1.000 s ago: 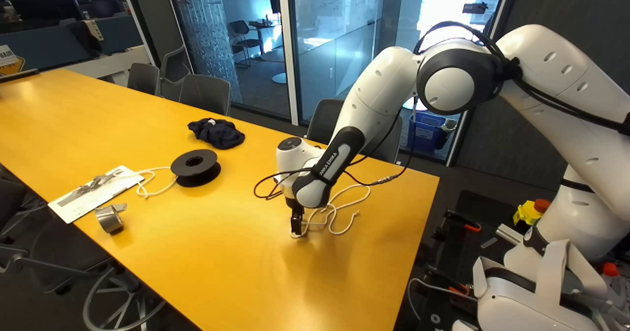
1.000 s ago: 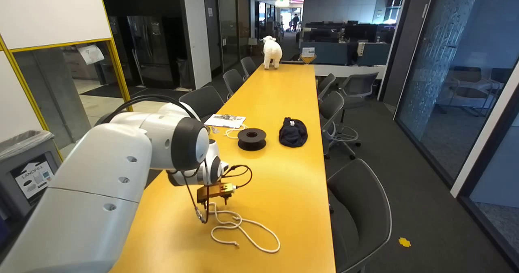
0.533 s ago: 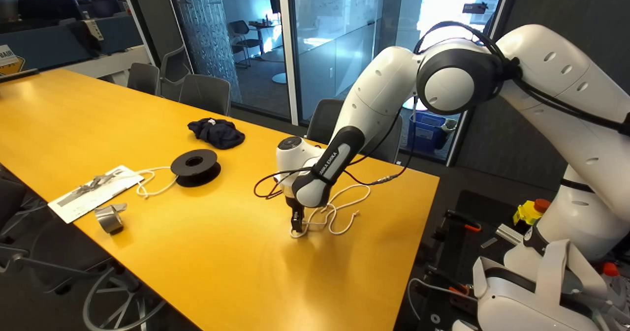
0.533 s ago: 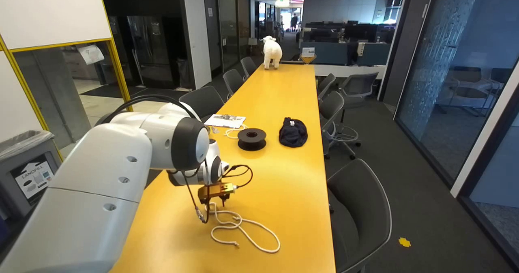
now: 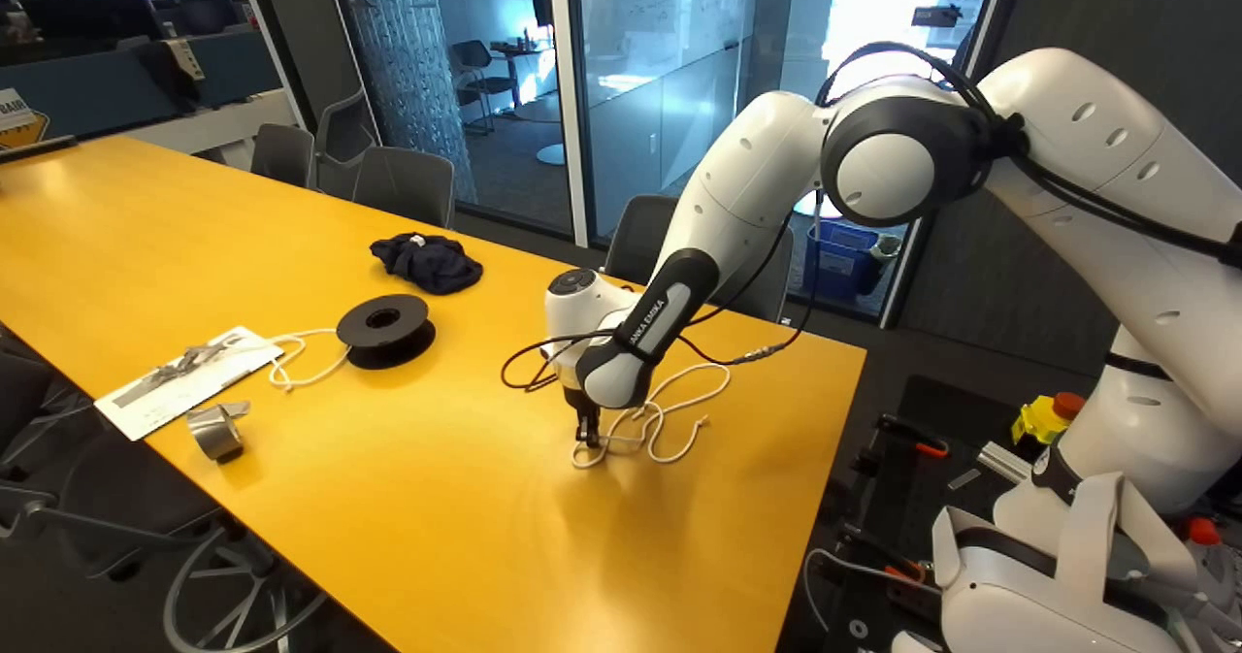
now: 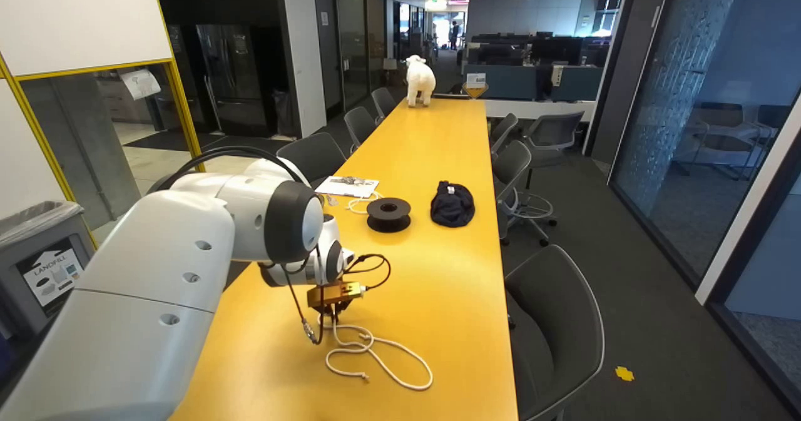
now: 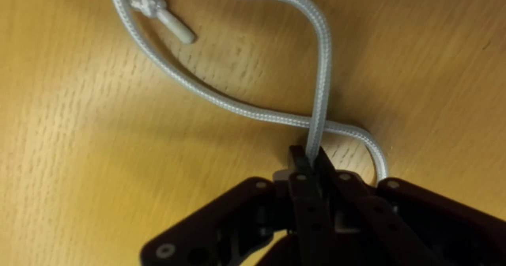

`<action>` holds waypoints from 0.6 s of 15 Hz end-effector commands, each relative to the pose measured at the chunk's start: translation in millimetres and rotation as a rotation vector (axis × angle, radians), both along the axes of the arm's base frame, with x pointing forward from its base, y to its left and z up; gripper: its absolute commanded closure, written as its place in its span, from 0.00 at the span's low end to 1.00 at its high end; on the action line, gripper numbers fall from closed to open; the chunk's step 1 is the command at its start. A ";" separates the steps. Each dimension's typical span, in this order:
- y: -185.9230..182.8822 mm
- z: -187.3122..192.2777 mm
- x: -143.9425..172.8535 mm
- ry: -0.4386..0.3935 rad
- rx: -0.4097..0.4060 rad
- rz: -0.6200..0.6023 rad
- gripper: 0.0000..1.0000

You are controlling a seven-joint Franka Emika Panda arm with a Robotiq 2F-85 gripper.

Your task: Move the middle of the rope to the right

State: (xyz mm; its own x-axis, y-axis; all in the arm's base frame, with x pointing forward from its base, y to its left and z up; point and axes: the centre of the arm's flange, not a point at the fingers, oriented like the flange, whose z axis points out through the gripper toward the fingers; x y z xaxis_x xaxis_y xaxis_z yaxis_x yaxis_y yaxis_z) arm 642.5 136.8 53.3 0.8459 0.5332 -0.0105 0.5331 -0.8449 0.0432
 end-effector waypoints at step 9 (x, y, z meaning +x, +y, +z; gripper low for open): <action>-9.3 46.7 0.9 0.035 -0.058 -0.038 0.99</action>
